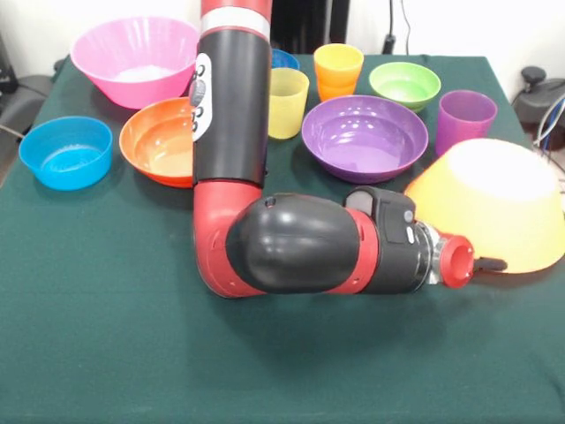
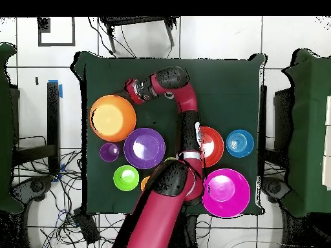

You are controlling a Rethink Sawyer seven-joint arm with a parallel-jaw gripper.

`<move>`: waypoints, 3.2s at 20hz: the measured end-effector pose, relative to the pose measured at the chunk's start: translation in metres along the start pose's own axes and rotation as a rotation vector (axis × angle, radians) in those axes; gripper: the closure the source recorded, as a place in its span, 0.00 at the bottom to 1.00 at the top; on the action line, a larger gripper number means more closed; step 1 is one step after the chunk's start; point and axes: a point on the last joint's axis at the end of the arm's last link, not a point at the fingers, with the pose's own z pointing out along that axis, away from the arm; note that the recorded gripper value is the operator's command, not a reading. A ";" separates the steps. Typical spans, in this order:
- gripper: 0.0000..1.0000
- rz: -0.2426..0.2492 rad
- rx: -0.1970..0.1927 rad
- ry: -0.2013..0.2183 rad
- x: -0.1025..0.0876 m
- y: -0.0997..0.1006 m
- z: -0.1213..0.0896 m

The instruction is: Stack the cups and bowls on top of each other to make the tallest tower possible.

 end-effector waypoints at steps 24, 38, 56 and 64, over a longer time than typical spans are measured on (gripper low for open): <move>0.00 -0.149 0.231 -0.336 -0.016 0.059 -0.034; 0.00 -0.299 0.390 -0.693 -0.041 0.087 -0.082; 0.00 -0.503 0.757 -0.798 0.015 0.106 -0.119; 0.00 -0.619 0.855 -0.840 0.048 0.114 -0.112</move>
